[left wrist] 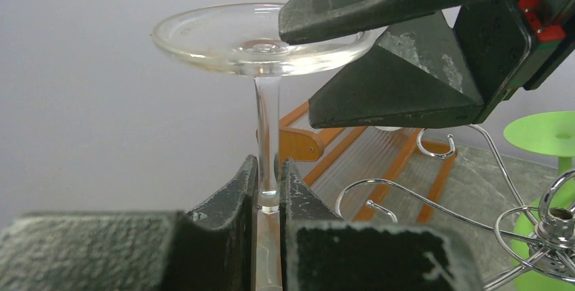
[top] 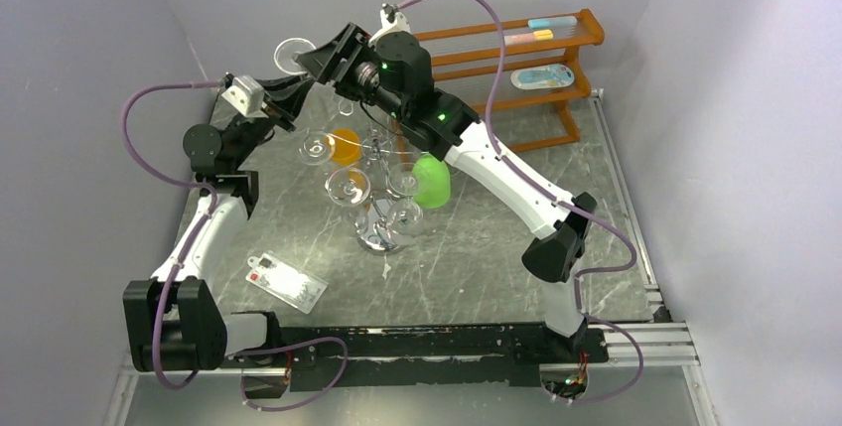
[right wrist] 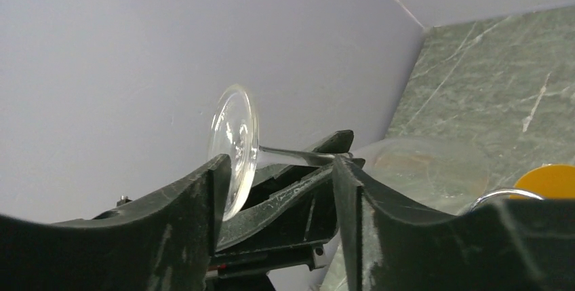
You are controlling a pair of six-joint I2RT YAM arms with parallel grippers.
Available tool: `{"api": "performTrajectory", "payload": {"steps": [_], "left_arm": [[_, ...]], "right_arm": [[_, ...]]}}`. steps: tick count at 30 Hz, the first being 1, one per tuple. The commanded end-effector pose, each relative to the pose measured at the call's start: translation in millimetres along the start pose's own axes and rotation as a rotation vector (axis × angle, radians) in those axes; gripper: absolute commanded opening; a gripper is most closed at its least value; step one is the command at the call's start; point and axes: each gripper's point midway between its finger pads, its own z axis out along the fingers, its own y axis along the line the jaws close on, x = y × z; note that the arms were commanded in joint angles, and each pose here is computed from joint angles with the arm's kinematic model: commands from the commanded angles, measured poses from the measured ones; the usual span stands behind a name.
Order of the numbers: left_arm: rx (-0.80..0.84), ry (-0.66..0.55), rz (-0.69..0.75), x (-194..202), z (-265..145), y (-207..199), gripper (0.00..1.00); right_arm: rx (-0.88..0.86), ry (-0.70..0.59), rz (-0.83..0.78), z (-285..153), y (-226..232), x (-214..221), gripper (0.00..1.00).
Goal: Place the wine glass upside down on the wine glass rack
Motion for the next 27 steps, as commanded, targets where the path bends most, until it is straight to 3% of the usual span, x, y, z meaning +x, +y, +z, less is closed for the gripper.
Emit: {"api": "performTrajectory", "payload": {"steps": [1,7,12,16,22,27], "left_arm": [[0.032,-0.045,0.093,-19.2,-0.9,-6.5,0.05],[0.045,-0.036,0.095,-19.4,-3.7,-11.2,0.05],[0.023,-0.015,0.073,-18.0,-5.0,-9.1,0.15],[-0.015,0.036,0.025,-11.8,-2.4,-0.4,0.25],[-0.07,0.047,0.017,-13.9,-5.9,5.9,0.63],[-0.131,0.08,-0.009,-7.9,-12.3,12.1,0.74]], "right_arm": [[-0.021,-0.047,0.062,-1.5,12.3,-13.2,0.55],[-0.066,-0.036,0.122,-1.3,20.8,-10.4,0.36],[-0.103,-0.057,0.157,-0.8,28.5,-16.0,0.0],[-0.17,-0.105,0.17,-2.8,40.0,-25.9,0.0],[-0.211,-0.217,0.123,-3.5,48.2,-49.2,0.0],[-0.19,-0.293,0.1,-8.2,38.8,-69.8,0.0]]}}
